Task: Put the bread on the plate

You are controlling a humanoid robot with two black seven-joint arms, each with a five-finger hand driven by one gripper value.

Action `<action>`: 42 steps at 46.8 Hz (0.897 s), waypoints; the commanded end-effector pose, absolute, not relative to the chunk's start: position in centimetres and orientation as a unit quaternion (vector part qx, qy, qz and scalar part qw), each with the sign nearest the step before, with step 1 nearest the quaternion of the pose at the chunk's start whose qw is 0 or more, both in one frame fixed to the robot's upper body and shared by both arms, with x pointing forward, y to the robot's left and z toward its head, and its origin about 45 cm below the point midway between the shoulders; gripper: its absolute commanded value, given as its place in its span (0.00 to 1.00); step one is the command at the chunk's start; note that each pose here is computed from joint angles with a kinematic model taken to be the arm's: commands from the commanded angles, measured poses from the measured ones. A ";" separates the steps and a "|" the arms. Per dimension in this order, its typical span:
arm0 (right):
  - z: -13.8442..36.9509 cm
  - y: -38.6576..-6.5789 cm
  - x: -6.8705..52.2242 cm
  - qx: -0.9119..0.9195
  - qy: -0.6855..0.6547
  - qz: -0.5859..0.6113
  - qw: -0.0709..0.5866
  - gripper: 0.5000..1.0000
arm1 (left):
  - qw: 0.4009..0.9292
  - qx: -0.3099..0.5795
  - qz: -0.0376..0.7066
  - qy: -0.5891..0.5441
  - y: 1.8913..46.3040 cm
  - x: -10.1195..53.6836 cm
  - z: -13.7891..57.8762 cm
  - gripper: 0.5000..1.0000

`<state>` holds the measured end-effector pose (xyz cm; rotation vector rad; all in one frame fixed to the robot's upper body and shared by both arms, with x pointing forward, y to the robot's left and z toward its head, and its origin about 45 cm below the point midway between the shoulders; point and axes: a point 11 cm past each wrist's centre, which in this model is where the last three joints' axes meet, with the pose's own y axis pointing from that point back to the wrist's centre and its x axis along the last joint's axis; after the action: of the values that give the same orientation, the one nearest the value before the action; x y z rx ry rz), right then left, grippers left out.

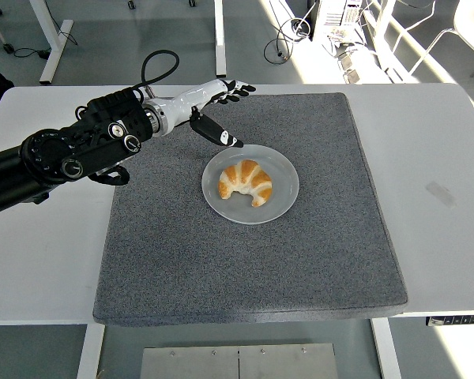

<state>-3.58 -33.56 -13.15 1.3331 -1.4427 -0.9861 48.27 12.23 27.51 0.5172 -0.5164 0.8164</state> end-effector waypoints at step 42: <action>-13.2 -33.6 -3.6 0.540 -0.585 -0.400 0.455 1.00 | 0.716 -0.137 0.683 0.050 28.7 52.1 30.4 0.93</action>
<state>-3.58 -33.56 -13.16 1.3329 -1.4425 -0.9863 52.18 28.11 30.34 -0.2252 0.0752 1.4896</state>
